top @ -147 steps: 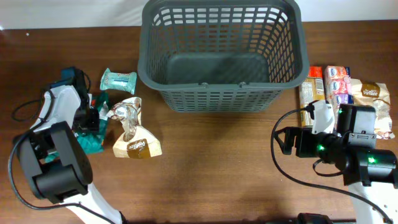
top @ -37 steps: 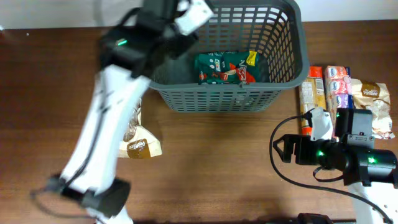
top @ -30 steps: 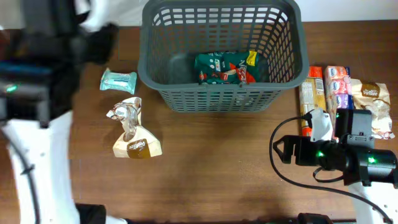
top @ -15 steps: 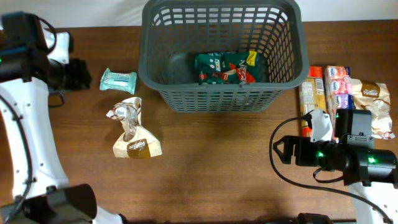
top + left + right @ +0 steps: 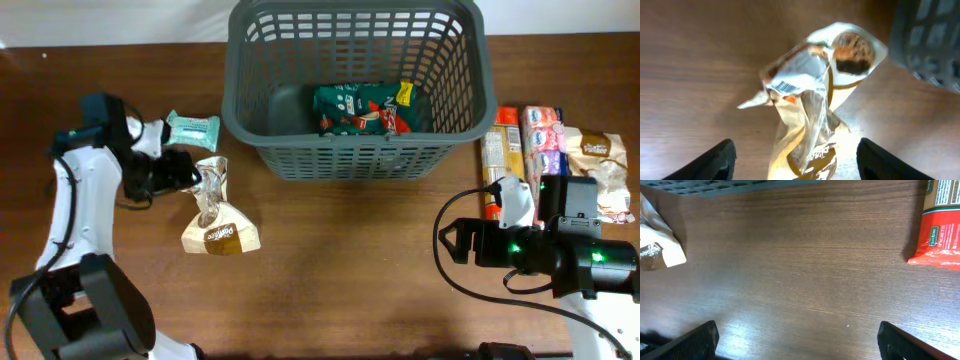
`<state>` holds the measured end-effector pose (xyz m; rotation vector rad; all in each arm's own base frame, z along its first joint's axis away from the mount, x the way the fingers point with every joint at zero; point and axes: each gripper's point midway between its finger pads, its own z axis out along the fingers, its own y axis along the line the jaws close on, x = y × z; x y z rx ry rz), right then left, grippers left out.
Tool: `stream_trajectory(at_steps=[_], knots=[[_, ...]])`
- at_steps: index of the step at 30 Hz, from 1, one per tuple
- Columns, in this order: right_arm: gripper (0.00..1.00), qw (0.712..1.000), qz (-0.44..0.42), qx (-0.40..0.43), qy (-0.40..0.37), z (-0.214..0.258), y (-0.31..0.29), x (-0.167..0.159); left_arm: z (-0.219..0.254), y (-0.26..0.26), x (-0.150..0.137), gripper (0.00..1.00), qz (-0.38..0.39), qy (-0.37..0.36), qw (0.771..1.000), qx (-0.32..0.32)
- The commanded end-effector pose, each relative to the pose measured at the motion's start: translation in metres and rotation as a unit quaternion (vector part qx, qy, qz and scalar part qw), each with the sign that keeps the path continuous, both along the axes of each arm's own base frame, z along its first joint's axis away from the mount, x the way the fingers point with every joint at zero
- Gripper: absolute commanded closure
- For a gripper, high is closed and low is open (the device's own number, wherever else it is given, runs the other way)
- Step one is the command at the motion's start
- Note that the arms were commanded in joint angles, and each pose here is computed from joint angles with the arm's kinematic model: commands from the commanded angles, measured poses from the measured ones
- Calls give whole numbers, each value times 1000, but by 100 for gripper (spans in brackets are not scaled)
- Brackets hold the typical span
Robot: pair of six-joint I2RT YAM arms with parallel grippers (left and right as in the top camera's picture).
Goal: Pack container
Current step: 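Move the left gripper to the clear pastry bag and grasp it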
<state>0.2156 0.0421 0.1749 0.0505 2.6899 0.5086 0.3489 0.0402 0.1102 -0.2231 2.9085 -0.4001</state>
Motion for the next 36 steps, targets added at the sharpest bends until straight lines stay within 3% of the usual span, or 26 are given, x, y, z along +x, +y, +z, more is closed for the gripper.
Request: stream_trajectory(at_steps=[1, 18, 26, 36], knots=[[1, 1000, 4, 6, -8, 6, 3, 2, -14, -11, -9, 26, -14, 4, 999, -31], [1, 1000, 4, 6, -8, 6, 3, 2, -68, -33, -19, 25, -37, -16, 998, -57], [1, 1000, 4, 6, -8, 6, 3, 2, -88, -49, -23, 46, -46, 2, 998, -48], [1, 1000, 4, 7, 0, 5, 4, -1, -99, -45, -25, 85, -34, 23, 999, -23]])
